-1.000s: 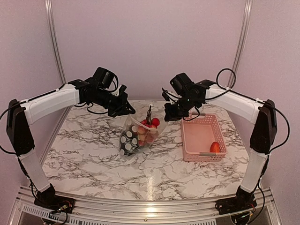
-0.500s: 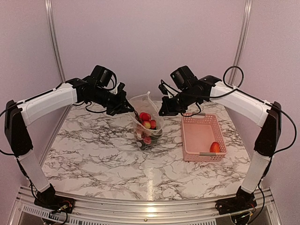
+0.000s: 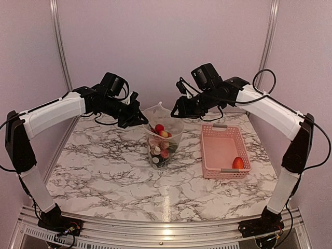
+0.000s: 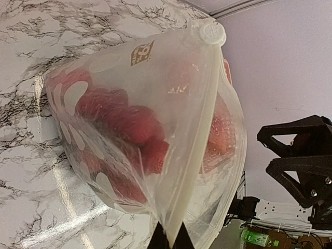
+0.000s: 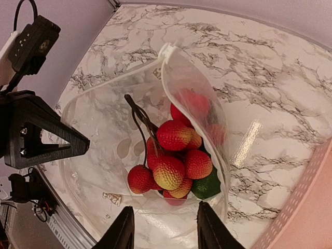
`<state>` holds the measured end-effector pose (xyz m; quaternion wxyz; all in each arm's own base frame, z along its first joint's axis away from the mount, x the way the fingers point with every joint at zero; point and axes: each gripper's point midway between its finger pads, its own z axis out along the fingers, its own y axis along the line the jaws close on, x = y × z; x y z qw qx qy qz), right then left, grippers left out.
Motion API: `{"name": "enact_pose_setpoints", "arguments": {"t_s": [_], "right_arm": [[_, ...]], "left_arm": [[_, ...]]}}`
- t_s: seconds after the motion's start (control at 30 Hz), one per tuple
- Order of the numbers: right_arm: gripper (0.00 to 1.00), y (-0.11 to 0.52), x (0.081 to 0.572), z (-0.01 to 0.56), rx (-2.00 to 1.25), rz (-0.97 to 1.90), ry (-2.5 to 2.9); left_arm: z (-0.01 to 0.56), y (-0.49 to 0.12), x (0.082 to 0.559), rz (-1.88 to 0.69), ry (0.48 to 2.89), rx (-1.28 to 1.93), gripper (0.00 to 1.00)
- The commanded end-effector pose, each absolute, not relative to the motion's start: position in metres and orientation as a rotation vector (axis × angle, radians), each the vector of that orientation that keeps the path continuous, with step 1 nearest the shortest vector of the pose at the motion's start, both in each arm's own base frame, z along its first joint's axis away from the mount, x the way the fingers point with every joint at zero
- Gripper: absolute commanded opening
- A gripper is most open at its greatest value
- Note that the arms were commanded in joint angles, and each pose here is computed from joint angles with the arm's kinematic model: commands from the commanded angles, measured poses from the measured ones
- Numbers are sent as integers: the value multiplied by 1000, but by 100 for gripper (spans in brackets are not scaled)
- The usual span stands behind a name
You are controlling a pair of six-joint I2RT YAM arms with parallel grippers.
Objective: Place the food in the zip-top bag and seal the zipper
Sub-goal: Adjust the zipper food storage bag at the center of the board, then pick up the fake fruit from the bin.
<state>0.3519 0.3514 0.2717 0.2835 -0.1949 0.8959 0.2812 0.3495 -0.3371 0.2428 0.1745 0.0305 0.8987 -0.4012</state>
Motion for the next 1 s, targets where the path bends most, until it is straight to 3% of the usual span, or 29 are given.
{"name": "enact_pose_setpoints", "arguments": {"t_s": [0.0, 0.6, 0.97], "right_arm": [[41, 337, 353, 310, -480, 752, 2322], [55, 227, 351, 292, -311, 447, 2395], [55, 150, 324, 220, -110, 233, 2588]], "left_arm": [[240, -338, 348, -1147, 2570, 100, 0], [230, -338, 348, -1136, 2593, 113, 0], [224, -336, 345, -1106, 2611, 152, 0]]}}
